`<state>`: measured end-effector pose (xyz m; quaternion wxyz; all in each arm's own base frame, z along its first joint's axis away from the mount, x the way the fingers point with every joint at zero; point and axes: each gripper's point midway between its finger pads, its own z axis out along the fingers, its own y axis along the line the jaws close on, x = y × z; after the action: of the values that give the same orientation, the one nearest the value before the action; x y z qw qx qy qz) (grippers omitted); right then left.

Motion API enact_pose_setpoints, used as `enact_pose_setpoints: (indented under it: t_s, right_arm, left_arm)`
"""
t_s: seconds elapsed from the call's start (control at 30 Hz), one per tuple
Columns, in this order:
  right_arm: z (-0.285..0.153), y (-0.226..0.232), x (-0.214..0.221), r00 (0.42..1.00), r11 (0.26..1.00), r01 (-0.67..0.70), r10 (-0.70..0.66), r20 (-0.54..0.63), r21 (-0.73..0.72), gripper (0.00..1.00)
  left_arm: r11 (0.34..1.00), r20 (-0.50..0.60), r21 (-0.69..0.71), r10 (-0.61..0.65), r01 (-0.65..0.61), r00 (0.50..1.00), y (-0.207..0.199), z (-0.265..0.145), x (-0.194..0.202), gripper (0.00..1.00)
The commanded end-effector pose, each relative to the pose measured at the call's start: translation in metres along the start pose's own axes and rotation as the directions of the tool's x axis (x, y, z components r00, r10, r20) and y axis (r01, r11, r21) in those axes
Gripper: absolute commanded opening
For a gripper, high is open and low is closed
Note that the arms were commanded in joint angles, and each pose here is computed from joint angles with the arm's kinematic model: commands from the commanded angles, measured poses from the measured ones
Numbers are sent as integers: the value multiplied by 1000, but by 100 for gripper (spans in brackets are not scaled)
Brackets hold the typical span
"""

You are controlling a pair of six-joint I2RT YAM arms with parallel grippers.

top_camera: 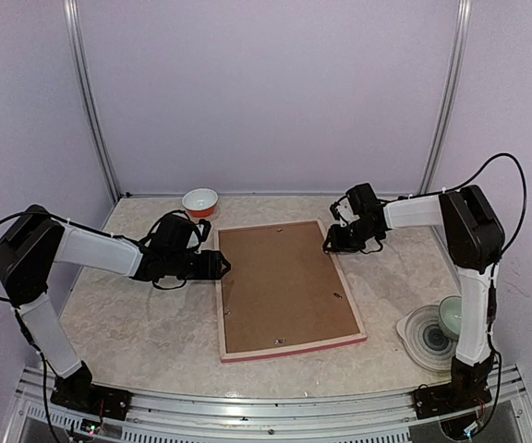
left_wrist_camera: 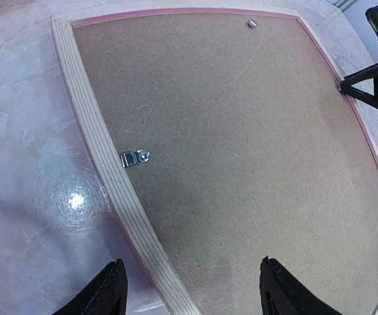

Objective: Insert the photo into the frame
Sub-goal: Press the fastener onto the backboard.

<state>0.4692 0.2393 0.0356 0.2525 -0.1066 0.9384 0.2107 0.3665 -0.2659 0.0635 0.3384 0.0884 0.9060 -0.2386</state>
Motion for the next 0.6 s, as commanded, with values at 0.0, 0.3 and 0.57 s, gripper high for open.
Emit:
enact_pose_setpoints:
  t_s: [0.0,0.3,0.57]
  right_arm:
    - [7,-1,-4,1000,1000,17,-17,-14,22,33]
    - [9,1,5,999,999,32,-31,-44,18,32]
    - [1,6,3,998,999,47,-46,-37,27,32]
  left_arm:
    - [1000,-2,15,3,-3,1000,2,3,2,68]
    - [1000,-11,19,-3,3,1000,4,5,4,68]
    - [1000,-12,24,-4,4,1000,4,5,4,68]
